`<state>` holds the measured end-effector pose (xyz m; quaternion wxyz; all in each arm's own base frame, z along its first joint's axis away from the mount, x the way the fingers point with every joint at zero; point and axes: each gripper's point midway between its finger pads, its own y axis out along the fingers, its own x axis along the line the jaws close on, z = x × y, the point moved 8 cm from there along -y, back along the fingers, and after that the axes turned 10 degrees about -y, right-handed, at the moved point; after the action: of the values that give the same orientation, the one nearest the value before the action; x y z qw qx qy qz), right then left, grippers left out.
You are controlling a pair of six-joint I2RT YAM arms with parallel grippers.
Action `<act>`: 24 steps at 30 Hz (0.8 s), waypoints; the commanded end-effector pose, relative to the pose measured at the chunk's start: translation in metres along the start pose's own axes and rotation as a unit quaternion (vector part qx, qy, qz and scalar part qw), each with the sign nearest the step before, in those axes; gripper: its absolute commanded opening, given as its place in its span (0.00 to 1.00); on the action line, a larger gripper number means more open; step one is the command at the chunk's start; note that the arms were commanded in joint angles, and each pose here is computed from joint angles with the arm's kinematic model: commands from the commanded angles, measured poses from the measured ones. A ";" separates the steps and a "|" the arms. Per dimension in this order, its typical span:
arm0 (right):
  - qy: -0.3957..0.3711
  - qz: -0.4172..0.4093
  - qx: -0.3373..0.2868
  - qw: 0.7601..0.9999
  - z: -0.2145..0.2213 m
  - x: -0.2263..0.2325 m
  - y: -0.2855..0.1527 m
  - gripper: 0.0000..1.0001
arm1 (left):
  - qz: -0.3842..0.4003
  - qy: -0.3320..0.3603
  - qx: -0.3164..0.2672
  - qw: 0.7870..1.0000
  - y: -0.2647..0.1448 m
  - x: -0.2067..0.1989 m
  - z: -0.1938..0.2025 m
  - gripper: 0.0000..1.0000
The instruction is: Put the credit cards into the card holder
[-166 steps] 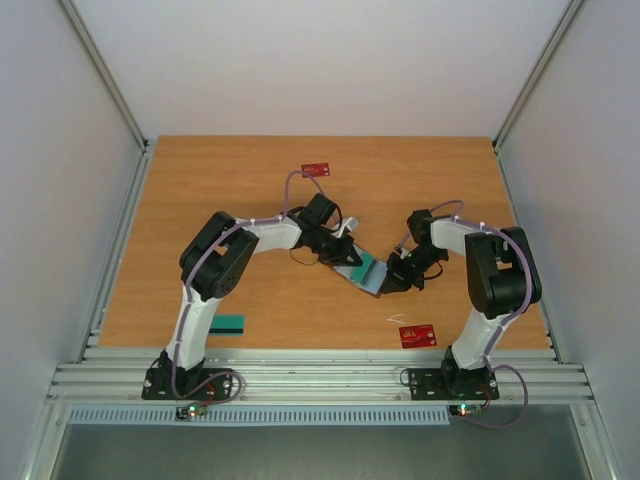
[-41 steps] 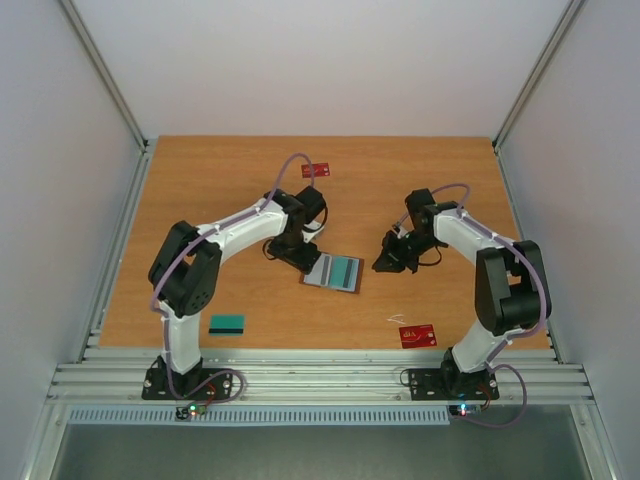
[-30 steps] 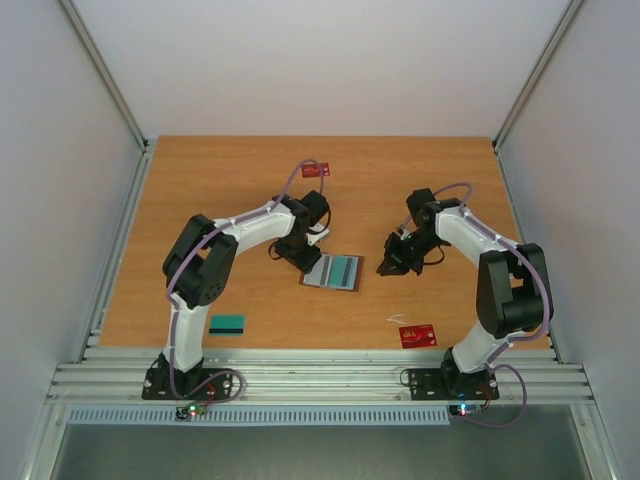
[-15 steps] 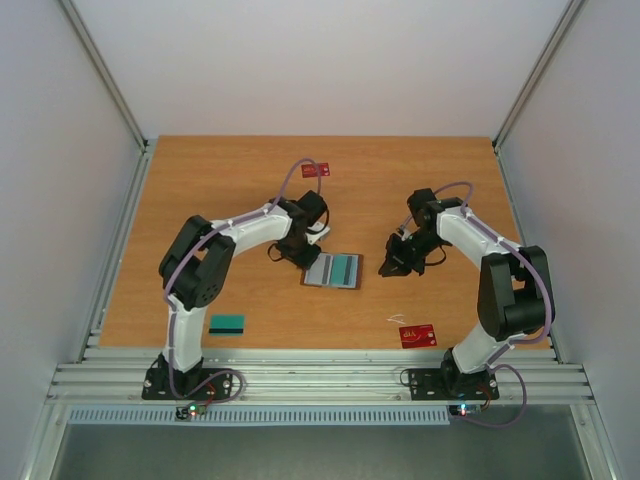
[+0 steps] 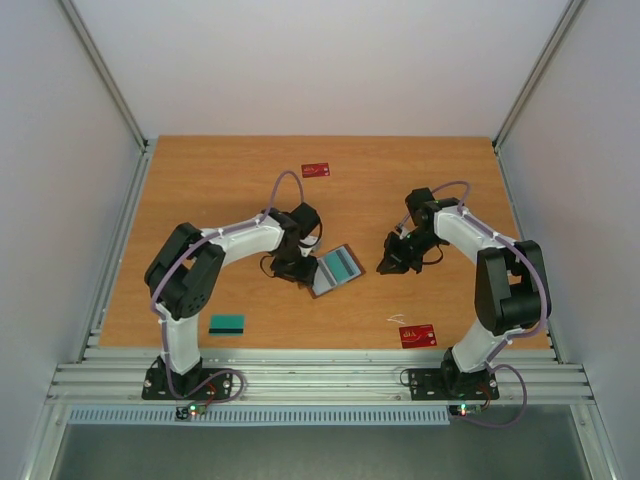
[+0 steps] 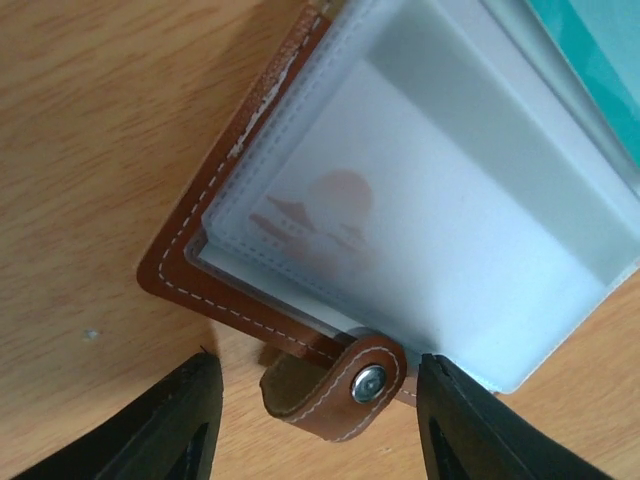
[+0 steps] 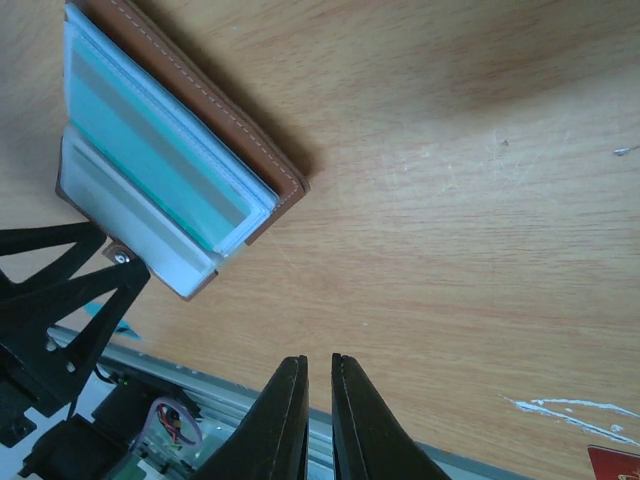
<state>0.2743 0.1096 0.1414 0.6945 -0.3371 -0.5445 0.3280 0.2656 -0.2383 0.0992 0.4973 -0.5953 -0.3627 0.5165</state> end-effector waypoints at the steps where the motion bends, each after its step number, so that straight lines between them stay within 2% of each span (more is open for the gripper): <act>1: -0.008 -0.003 -0.013 1.000 -0.004 0.004 -0.004 0.10 | 0.004 0.020 -0.010 1.000 -0.009 -0.001 0.003 0.56; 13: -0.004 0.006 -0.016 1.000 0.005 -0.004 0.000 0.11 | 0.010 0.088 -0.032 0.996 -0.001 -0.007 0.014 0.52; 16: -0.007 0.010 -0.017 1.000 0.001 -0.005 0.002 0.11 | 0.000 0.113 -0.041 0.993 0.006 -0.012 0.015 0.52; 21: -0.013 0.014 -0.015 1.000 -0.010 -0.003 0.005 0.12 | -0.034 0.118 -0.067 0.990 0.006 -0.011 0.011 0.46; 24: -0.016 0.012 -0.018 1.000 -0.016 0.000 0.004 0.12 | -0.052 0.120 -0.081 0.988 0.002 -0.009 0.009 0.48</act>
<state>0.2750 0.1079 0.1310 0.6900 -0.3455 -0.5410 0.3344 0.2466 -0.2473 0.0967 0.5214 -0.6564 -0.3432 0.4238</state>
